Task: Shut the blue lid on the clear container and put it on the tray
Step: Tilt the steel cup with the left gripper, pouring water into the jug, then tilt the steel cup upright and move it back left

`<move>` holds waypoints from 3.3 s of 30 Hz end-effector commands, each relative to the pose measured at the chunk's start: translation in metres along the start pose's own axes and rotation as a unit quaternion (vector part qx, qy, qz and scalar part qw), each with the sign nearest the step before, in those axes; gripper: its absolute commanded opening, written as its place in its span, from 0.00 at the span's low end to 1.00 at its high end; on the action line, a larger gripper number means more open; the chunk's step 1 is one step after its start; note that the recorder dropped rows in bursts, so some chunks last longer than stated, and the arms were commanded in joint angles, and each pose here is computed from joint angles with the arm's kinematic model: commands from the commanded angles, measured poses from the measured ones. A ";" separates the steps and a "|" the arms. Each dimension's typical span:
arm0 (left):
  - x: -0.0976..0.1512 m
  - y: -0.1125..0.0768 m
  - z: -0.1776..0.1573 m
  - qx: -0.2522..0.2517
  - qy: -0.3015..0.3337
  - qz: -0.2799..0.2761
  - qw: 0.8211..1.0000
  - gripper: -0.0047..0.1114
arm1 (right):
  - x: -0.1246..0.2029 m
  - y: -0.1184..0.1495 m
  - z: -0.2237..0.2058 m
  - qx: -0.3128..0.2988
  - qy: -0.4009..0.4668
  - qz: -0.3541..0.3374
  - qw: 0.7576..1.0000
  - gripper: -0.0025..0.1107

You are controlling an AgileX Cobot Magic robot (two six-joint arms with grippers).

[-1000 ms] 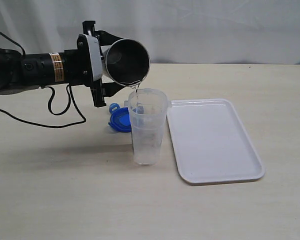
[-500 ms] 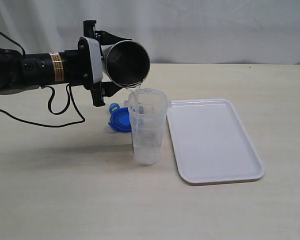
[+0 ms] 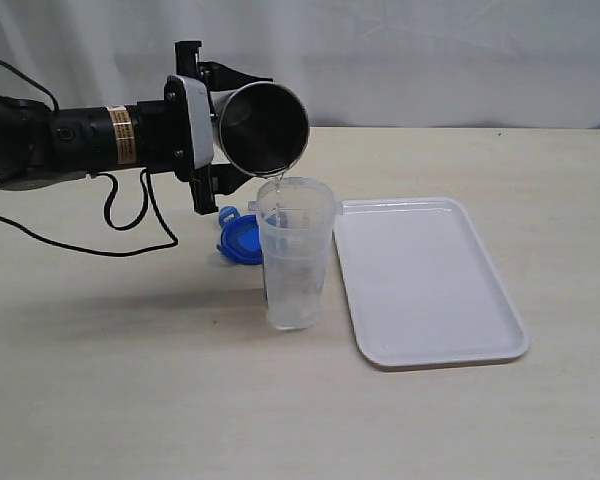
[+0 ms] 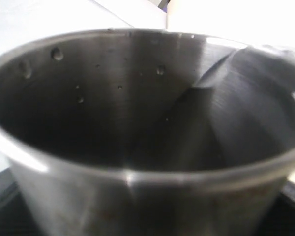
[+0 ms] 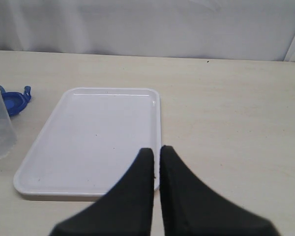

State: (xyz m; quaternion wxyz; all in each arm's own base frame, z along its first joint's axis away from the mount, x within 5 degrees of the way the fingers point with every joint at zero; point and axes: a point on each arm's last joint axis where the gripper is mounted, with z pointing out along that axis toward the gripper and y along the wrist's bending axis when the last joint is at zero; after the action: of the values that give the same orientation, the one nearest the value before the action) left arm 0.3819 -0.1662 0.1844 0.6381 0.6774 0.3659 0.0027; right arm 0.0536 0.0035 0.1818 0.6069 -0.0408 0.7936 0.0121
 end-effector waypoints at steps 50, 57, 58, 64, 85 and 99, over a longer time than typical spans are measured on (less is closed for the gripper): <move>-0.009 0.024 -0.002 -0.072 -0.045 -0.303 0.949 0.04 | 0.000 0.000 0.000 -0.001 -0.005 0.000 1.000 0.06; 0.000 0.039 -0.006 -0.157 -0.064 -0.497 0.851 0.04 | 0.000 0.000 0.000 -0.001 -0.005 0.000 1.000 0.06; 0.001 0.040 -0.006 -0.164 -0.067 -0.522 0.834 0.04 | 0.000 0.000 0.000 -0.001 -0.005 0.000 1.000 0.06; 0.006 0.056 -0.002 -0.172 -0.049 -0.583 0.792 0.04 | 0.000 0.000 0.000 -0.001 -0.005 0.000 1.000 0.06; 0.013 0.101 0.004 -0.198 0.045 -0.528 0.824 0.04 | 0.000 0.000 0.000 -0.001 -0.005 0.000 1.000 0.06; 0.120 0.075 -0.052 -0.271 0.073 -0.559 0.780 0.04 | 0.000 0.000 0.000 -0.001 -0.005 0.000 1.000 0.06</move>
State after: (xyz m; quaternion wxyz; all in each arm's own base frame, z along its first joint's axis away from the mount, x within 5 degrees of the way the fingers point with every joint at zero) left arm 0.4775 -0.0609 0.2087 0.6326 0.1615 0.7369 -0.1753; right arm 0.0536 0.0035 0.1818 0.6069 -0.0408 0.7936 0.0121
